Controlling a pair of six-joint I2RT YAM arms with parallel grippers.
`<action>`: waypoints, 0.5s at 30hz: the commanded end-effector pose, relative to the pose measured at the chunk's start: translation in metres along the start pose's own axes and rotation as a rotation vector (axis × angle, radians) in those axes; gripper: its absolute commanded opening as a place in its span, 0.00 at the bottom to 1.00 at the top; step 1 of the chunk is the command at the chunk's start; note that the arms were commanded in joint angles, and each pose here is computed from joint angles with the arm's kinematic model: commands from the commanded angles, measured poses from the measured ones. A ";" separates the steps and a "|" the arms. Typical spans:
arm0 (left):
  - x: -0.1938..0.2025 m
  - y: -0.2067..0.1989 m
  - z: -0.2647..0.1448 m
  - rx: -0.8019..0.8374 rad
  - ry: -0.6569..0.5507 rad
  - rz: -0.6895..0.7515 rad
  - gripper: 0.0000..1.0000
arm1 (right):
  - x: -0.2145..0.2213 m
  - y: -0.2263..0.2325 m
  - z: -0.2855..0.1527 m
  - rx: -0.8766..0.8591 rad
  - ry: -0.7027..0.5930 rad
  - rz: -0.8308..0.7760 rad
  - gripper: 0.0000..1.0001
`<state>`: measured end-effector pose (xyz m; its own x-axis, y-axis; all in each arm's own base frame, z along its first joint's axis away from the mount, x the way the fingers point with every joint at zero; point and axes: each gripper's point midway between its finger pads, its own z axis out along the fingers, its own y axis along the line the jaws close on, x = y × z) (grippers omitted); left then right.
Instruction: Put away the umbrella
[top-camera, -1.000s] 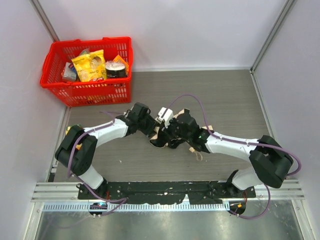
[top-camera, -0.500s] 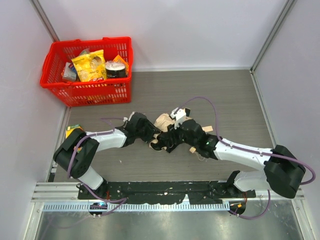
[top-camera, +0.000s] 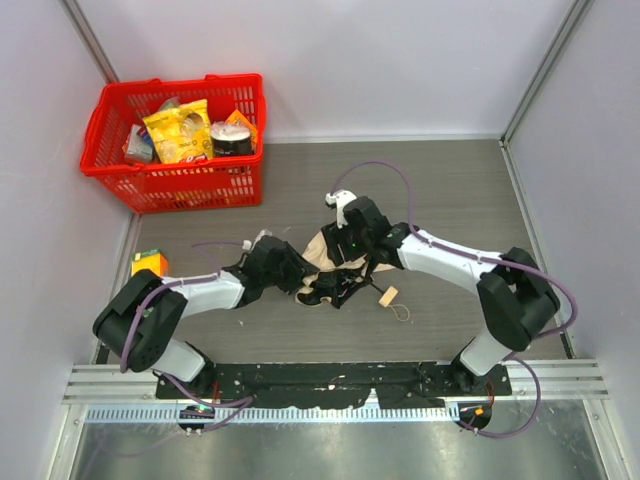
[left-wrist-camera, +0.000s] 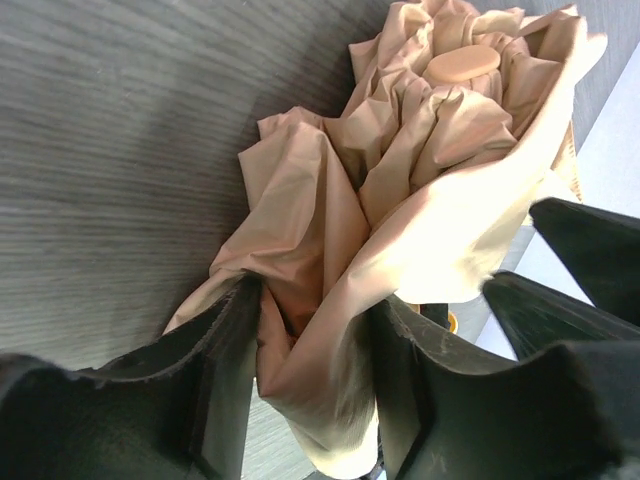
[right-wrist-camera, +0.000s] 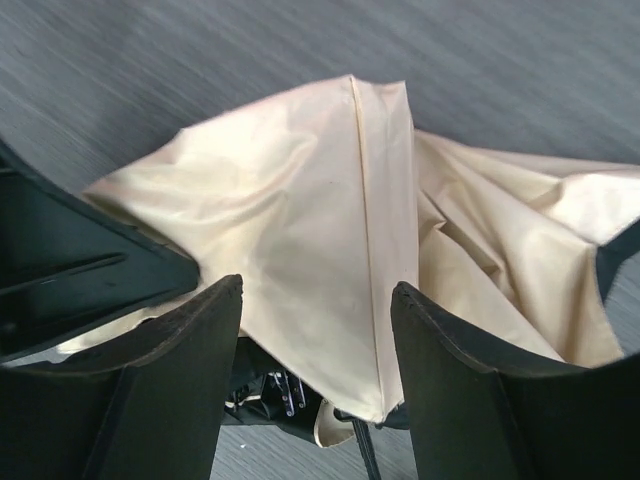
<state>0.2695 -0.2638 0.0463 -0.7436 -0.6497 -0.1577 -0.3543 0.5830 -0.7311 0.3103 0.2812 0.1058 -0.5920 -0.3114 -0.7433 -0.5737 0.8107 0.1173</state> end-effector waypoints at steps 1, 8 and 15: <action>0.006 0.001 -0.007 0.039 0.005 0.035 0.46 | -0.005 0.016 0.007 -0.078 0.058 -0.051 0.66; 0.013 0.019 0.000 0.014 0.034 0.041 0.35 | 0.029 0.022 0.031 -0.087 0.142 -0.067 0.67; 0.018 0.029 0.005 -0.003 0.048 0.038 0.34 | 0.057 -0.007 0.061 0.152 0.183 -0.197 0.74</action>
<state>0.2561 -0.2607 0.0296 -0.7621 -0.6302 -0.1485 -0.3409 0.5855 -0.7355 0.3038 0.2939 0.0450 -0.6154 -0.4781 -0.6267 -0.6270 0.7787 0.0215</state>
